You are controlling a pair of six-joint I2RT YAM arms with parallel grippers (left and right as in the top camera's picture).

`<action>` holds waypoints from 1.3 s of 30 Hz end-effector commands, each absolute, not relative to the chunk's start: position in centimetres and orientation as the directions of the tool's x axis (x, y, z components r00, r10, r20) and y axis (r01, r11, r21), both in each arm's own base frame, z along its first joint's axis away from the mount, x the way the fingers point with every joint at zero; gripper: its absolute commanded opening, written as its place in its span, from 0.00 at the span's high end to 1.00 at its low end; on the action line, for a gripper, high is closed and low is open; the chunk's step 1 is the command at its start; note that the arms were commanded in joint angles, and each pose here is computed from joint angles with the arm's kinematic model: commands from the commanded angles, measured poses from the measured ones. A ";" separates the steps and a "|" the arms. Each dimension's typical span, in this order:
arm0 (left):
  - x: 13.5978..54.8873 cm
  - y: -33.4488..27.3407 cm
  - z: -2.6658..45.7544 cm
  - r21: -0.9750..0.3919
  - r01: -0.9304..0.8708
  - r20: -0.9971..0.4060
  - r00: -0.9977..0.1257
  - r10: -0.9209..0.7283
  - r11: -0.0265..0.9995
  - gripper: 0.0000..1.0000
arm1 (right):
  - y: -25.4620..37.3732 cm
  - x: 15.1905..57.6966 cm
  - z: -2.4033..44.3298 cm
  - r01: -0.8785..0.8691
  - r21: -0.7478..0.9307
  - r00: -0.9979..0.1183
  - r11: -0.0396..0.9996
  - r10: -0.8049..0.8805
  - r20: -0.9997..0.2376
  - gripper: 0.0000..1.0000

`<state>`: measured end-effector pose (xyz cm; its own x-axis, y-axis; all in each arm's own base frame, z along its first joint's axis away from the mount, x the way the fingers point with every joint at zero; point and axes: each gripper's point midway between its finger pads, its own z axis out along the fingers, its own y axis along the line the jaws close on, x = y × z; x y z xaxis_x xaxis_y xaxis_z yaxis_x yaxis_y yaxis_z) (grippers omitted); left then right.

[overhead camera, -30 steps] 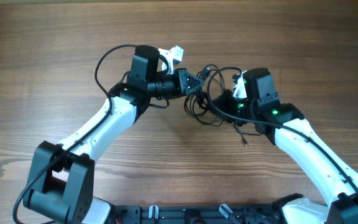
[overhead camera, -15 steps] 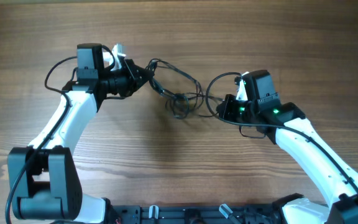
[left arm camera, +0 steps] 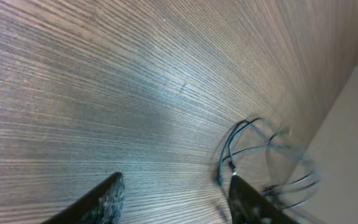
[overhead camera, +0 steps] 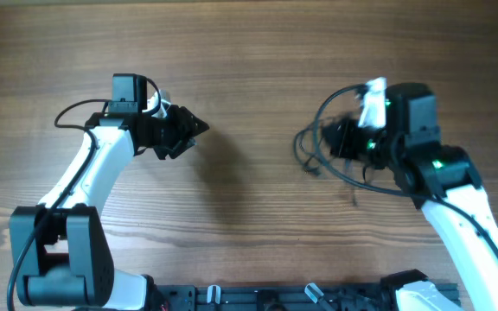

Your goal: Untangle cables

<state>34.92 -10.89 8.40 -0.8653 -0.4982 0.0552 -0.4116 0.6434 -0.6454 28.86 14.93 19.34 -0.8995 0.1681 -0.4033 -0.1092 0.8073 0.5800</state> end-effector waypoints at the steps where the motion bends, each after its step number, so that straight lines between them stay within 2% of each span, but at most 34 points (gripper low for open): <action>1: 35.7 -11.6 9.5 -0.663 -0.315 -0.040 -0.891 -0.452 0.680 0.39 | 19.5 26.0 19.8 -0.365 0.703 -0.913 0.610 -0.086 -0.399 0.92; 2: 35.9 -12.4 9.7 -0.669 -0.263 -0.076 -0.906 -0.416 0.695 0.38 | 21.1 25.3 21.0 -0.460 0.739 -0.881 0.493 -0.150 -0.449 0.92; 3: 36.0 -13.0 9.9 -0.673 -0.240 -0.091 -0.912 -0.400 0.700 0.38 | 21.9 25.4 21.5 -0.491 0.742 -0.866 0.456 -0.156 -0.476 0.92; 4: 36.0 -13.8 10.0 -0.678 -0.213 -0.106 -0.919 -0.381 0.703 0.36 | 21.9 26.7 21.4 -0.506 0.705 -0.848 0.497 -0.137 -0.512 0.85; 5: 36.0 -14.3 10.1 -0.681 -0.198 -0.114 -0.922 -0.369 0.705 0.35 | 21.4 27.6 20.9 -0.480 0.679 -0.852 0.555 -0.111 -0.512 0.69; 7: 35.6 -15.7 10.2 -0.684 -0.165 -0.121 -0.935 -0.334 0.711 0.30 | 16.7 31.2 17.6 -0.199 0.532 -0.883 0.823 0.085 -0.461 0.53; 8: 35.2 -16.5 10.2 -0.684 -0.149 -0.121 -0.942 -0.312 0.715 0.27 | 14.1 31.8 16.3 -0.037 0.464 -0.883 0.885 0.188 -0.430 0.48; 10: 34.3 -18.4 10.2 -0.684 -0.110 -0.121 -0.958 -0.261 0.721 0.17 | 9.4 31.1 14.3 0.214 0.322 -0.862 0.922 0.333 -0.382 0.44; 12: 33.1 -20.7 10.5 -0.697 -0.054 -0.124 -0.973 -0.194 0.715 0.13 | 5.8 29.7 13.0 0.342 0.184 -0.850 0.922 0.386 -0.359 0.43; 13: 32.7 -22.2 10.9 -0.715 -0.011 -0.138 -0.978 -0.156 0.700 0.12 | 5.0 29.4 12.6 0.360 0.147 -0.853 0.921 0.389 -0.349 0.39; 16: 32.1 -25.7 12.2 -0.745 0.083 -0.194 -0.976 -0.096 0.662 0.12 | 5.5 27.9 11.1 0.267 0.109 -0.921 0.957 0.287 -0.262 0.35; 19: 31.3 -28.1 13.0 -0.764 0.124 -0.214 -0.975 -0.067 0.633 0.12 | 5.3 26.4 9.2 0.219 0.051 -0.961 0.974 0.225 -0.160 0.30; 21: 30.7 -29.2 13.1 -0.768 0.140 -0.218 -0.975 -0.049 0.624 0.13 | 5.3 26.1 8.1 0.201 0.027 -0.972 0.979 0.203 -0.115 0.24; 26: 29.7 -30.3 12.7 -0.763 0.156 -0.212 -0.977 -0.014 0.627 0.19 | 5.6 26.7 5.9 0.203 0.014 -0.977 0.979 0.204 -0.065 0.25; 27: 29.5 -30.5 12.2 -0.760 0.153 -0.202 -0.979 -0.006 0.631 0.22 | 5.7 27.4 5.5 0.204 0.020 -0.976 0.979 0.204 -0.080 0.34; 28: 29.3 -30.6 11.7 -0.757 0.147 -0.190 -0.982 0.001 0.636 0.24 | 5.8 27.9 5.3 0.204 0.025 -0.974 0.979 0.205 -0.093 0.49; 29: 29.2 -30.7 11.0 -0.753 0.136 -0.174 -0.985 0.005 0.643 0.30 | 6.0 28.5 5.2 0.210 0.035 -0.971 0.977 0.212 -0.109 0.68; 30: 29.0 -30.7 10.5 -0.750 0.128 -0.160 -0.987 0.009 0.649 0.35 | 6.3 29.0 5.3 0.207 0.059 -0.969 0.977 0.213 -0.125 0.76; 31: 28.9 -30.8 10.2 -0.748 0.125 -0.155 -0.988 0.012 0.652 0.39 | 7.0 29.2 5.3 0.200 0.096 -0.970 0.975 0.211 -0.123 0.79; 34: 28.8 -30.8 10.2 -0.748 0.128 -0.155 -0.988 0.015 0.652 0.39 | 7.9 28.9 5.4 0.188 0.141 -0.974 0.972 0.202 -0.097 0.80; 39: 28.2 -30.5 9.2 -0.726 0.096 -0.117 -0.993 0.015 0.681 0.39 | 7.2 26.7 3.9 0.187 0.103 -0.981 0.977 0.191 -0.032 0.76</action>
